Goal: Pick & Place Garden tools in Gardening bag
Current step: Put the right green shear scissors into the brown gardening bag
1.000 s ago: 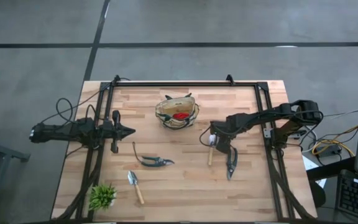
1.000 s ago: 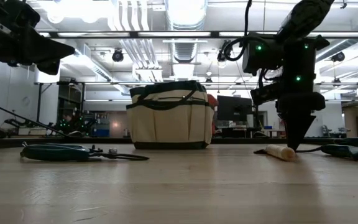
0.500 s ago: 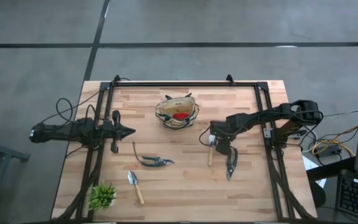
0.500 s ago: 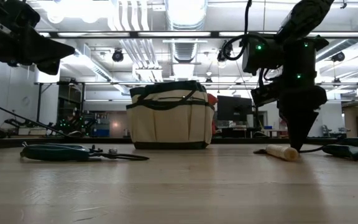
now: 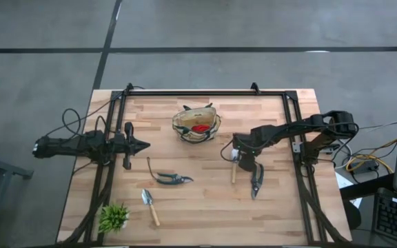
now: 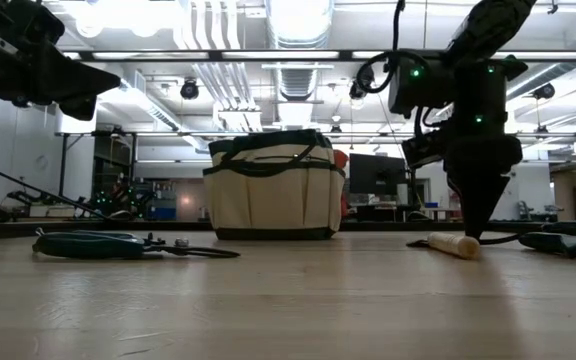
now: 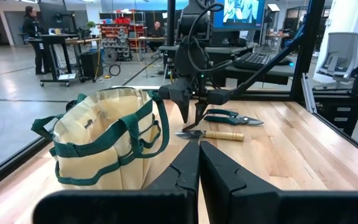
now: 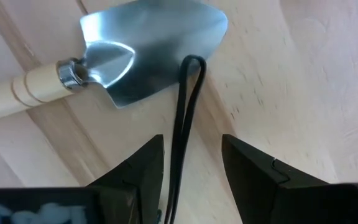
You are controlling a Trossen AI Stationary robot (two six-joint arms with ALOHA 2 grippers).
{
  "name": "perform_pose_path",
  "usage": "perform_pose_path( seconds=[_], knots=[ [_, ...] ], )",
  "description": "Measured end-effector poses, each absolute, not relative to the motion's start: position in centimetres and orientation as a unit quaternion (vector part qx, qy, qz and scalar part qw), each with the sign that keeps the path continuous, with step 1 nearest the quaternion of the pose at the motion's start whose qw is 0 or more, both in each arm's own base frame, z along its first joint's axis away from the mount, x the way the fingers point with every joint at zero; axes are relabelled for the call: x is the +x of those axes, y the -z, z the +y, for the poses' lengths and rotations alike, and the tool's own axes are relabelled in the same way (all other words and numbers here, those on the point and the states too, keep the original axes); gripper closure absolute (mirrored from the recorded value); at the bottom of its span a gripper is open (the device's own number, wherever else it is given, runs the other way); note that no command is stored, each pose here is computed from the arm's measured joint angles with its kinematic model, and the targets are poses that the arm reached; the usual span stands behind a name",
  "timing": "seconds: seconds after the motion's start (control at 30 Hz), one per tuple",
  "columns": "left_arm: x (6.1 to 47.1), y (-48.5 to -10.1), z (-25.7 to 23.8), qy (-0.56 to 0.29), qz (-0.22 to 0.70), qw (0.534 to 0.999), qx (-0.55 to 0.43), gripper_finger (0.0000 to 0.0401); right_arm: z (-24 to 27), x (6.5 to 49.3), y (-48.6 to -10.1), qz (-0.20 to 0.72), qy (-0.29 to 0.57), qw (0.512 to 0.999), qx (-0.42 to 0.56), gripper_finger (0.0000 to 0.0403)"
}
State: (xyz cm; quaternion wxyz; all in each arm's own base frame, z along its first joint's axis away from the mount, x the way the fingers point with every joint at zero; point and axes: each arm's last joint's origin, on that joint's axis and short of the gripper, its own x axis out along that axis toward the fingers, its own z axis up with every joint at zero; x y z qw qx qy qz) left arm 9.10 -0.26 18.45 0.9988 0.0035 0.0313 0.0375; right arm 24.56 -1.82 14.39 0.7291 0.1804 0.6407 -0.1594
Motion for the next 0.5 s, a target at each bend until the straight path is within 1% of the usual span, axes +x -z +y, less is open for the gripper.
perform_pose_path(
  seconds=[0.33, 0.5],
  knots=[
    [9.1, -18.45, -0.26, -0.037, 0.031, 0.999, 0.003, 0.0387, -1.84, 24.64, -14.28, 0.636, 0.164, 0.732, 0.181, 0.0261],
    [9.1, -18.46, -0.26, -0.038, 0.031, 0.999, 0.003, 0.0387, -1.87, 24.98, -14.28, 0.623, 0.161, 0.744, 0.182, 0.0268]
  ],
)
